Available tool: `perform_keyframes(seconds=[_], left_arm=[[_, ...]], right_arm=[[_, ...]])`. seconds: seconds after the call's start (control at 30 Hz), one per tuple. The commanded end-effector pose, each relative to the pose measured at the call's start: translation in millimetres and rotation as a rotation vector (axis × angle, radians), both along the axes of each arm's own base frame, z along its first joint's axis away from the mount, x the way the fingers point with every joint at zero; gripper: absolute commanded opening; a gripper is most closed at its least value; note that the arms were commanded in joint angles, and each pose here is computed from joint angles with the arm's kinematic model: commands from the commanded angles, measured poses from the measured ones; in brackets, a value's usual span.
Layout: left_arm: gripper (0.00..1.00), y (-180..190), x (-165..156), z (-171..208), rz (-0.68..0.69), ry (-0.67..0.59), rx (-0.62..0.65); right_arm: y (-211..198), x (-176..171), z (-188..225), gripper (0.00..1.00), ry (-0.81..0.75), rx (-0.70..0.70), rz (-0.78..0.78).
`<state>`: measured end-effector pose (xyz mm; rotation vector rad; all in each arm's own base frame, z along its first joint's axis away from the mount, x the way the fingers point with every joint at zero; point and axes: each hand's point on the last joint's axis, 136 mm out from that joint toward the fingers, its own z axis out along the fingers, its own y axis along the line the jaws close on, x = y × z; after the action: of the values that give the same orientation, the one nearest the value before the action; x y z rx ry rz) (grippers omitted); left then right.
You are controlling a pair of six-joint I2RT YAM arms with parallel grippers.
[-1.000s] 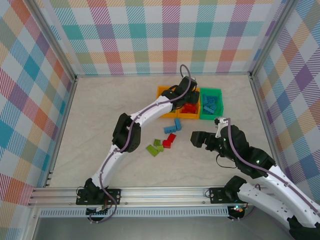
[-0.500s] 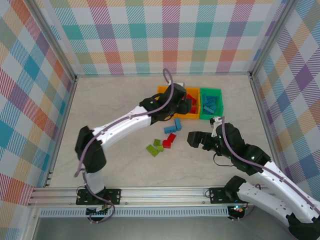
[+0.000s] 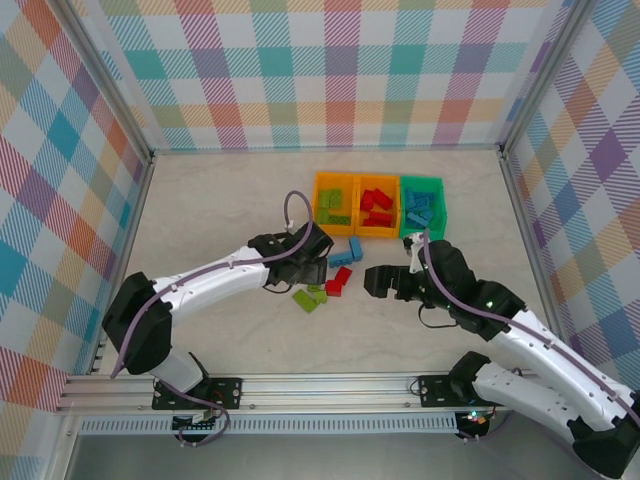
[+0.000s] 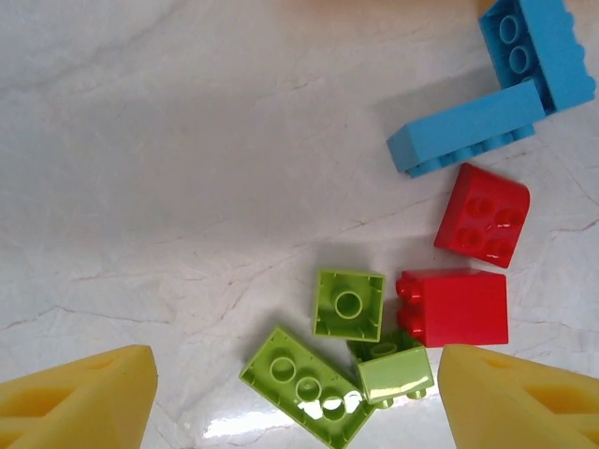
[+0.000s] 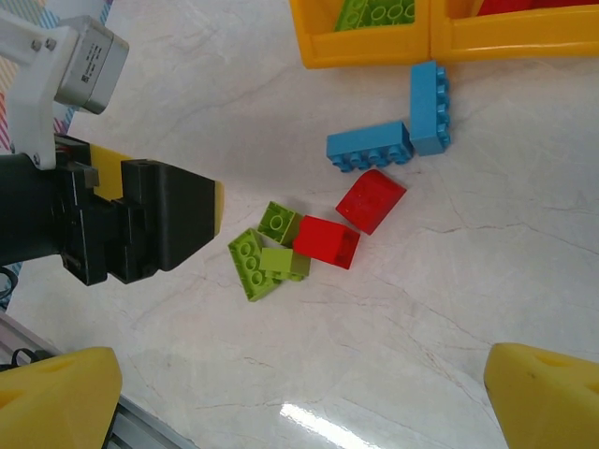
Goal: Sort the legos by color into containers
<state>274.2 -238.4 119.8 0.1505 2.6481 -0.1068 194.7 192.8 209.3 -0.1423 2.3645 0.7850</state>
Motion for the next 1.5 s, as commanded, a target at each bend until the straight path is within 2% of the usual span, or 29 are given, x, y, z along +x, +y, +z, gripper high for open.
perform_keyframes(seconds=[0.0,0.23,0.67,0.9,1.03,1.2,1.33,1.47], left_arm=[[0.79,-3.9,-2.5,-11.1,-0.029,0.055,-0.016],[0.78,-23.1,8.2,-34.4,-0.076,0.168,-0.089],[0.73,-23.0,11.0,-75.4,-0.105,0.267,-0.039],[0.56,-15.4,13.6,-84.2,-0.089,0.266,0.009],[0.41,-13.2,15.3,-82.5,-0.082,0.251,0.011],[0.25,-10.4,19.1,-60.6,-0.069,0.203,-0.012],[0.23,-13.6,32.9,-13.8,-0.069,0.103,-0.041],[0.24,-25.7,70.5,35.1,-0.049,-0.052,-0.084]], right_arm=[[11.1,-0.3,3.4,1.0,-0.006,0.022,0.045],[4.5,-4.5,4.9,1.0,0.001,0.028,0.024],[2.7,-5.5,2.2,1.0,0.004,0.031,0.016],[0.5,-6.8,2.1,1.0,0.0,0.032,0.012],[1.0,-7.4,1.3,1.0,0.001,0.03,0.018],[6.9,-7.7,-2.6,1.0,0.017,-0.009,0.065],[27.6,-12.5,1.2,1.0,0.026,0.014,0.178],[43.3,-10.9,8.2,1.0,0.018,0.059,0.225]])
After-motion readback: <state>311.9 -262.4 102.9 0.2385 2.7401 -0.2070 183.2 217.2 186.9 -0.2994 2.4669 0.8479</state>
